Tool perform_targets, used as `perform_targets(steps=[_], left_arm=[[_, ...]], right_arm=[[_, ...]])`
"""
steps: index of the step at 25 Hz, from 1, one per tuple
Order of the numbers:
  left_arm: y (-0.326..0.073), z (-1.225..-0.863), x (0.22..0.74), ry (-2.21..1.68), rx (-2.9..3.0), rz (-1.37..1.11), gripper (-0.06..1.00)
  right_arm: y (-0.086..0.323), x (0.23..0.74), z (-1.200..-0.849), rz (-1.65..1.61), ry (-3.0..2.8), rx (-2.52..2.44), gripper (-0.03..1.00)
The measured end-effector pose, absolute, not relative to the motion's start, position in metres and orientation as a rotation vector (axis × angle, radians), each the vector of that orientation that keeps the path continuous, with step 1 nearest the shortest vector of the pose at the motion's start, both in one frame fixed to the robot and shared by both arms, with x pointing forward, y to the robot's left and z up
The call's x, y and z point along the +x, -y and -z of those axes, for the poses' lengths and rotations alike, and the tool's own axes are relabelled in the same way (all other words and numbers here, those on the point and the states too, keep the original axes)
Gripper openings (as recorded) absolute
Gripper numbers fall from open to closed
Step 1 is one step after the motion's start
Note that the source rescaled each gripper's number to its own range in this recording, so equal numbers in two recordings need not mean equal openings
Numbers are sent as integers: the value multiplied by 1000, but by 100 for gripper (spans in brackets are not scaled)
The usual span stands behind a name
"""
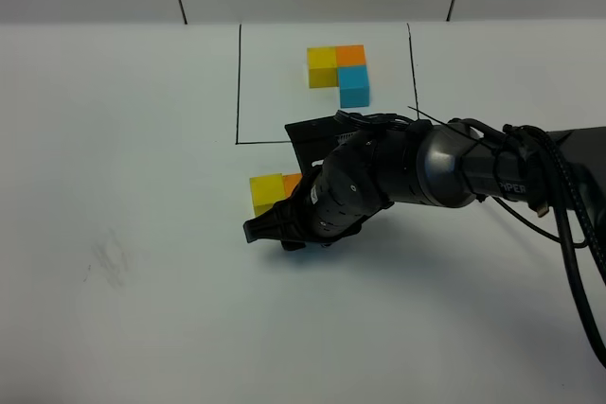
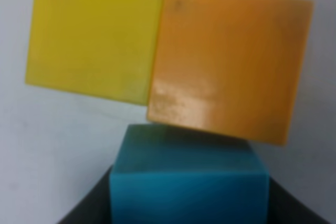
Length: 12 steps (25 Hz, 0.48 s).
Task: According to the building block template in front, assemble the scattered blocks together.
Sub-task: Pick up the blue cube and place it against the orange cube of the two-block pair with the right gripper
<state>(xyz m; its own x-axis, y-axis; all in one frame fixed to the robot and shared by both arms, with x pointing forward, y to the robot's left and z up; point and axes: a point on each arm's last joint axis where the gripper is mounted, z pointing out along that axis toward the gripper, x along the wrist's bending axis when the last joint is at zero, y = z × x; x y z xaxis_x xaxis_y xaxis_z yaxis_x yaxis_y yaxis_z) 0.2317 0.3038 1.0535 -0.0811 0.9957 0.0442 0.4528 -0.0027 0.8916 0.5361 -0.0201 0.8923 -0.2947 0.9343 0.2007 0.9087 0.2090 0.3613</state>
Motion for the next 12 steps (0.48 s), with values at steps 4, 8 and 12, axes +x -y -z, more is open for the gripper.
perform_targets(steps=[4,8,12], left_arm=[[-304,-1053,232,-1608,1524,-1035,0],[-304,-1053,232,-1608,1524,-1035,0],[-304,-1053,232,-1608,1524,-1035,0]], right_arm=[[20,536,-892,-647,-2374,1862,46],[21,536,-892,-636,-2355,1894,46],[23,537,-891,-618,-2352,1901,46]])
